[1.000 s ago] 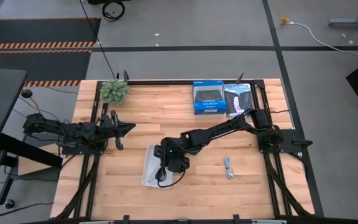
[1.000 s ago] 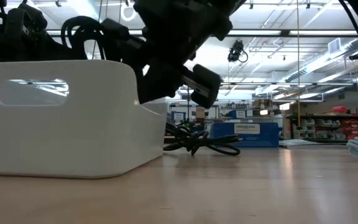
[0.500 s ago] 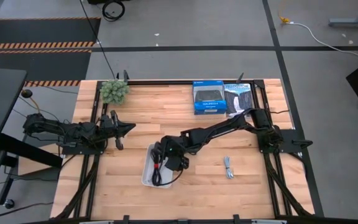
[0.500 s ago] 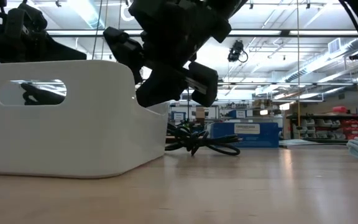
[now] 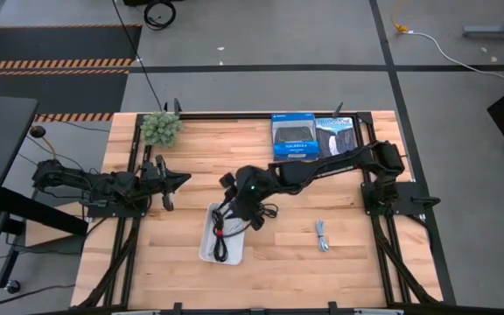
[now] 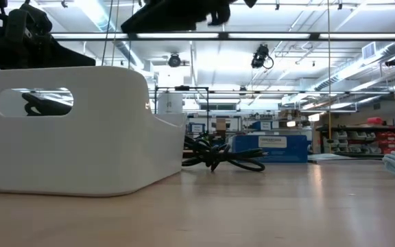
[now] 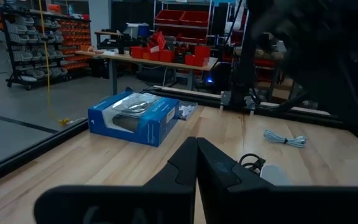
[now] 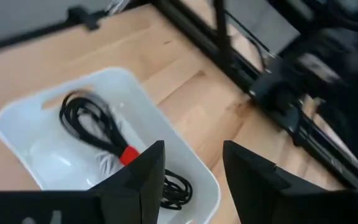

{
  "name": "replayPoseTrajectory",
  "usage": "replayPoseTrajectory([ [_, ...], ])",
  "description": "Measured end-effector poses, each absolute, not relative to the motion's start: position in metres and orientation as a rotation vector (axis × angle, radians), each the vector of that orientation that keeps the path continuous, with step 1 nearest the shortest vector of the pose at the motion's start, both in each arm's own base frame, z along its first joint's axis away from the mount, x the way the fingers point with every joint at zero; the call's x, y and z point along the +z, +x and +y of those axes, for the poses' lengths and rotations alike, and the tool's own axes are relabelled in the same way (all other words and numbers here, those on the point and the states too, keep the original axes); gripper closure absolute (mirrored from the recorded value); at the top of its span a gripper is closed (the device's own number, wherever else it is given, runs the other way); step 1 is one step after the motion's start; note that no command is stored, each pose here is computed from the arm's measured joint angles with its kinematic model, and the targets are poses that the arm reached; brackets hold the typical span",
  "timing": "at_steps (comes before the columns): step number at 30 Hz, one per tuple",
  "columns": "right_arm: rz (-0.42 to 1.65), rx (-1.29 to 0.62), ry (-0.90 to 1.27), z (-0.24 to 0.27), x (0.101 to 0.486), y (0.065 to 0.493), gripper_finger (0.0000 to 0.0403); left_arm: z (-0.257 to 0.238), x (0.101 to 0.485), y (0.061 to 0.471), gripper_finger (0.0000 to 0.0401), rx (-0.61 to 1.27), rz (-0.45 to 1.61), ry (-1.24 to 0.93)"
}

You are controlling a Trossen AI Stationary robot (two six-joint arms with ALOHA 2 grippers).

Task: Pick and place USB-C Cables
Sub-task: Put the black USB cable into the white bin

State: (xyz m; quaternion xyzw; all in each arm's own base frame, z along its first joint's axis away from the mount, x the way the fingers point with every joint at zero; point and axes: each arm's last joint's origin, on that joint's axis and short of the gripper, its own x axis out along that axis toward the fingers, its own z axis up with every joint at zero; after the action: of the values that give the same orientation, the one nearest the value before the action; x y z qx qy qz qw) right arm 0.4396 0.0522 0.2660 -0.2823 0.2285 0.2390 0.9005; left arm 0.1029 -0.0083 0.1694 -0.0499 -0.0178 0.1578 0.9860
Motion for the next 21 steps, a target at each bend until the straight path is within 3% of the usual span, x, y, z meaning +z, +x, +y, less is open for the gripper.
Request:
replayPoseTrajectory([
  [5,0.48,0.414,-0.425,0.044,0.285,0.432,0.0235,-0.008,0.169,0.103,0.039,0.317,-0.036,-0.1],
  [11,0.569,0.168,-0.192,0.03,0.295,0.423,0.0232,-0.008,0.169,0.103,0.039,0.317,-0.036,-0.1],
  [21,0.847,0.091,0.045,-0.006,0.278,0.406,0.019,-0.008,0.169,0.103,0.039,0.318,-0.036,-0.1],
])
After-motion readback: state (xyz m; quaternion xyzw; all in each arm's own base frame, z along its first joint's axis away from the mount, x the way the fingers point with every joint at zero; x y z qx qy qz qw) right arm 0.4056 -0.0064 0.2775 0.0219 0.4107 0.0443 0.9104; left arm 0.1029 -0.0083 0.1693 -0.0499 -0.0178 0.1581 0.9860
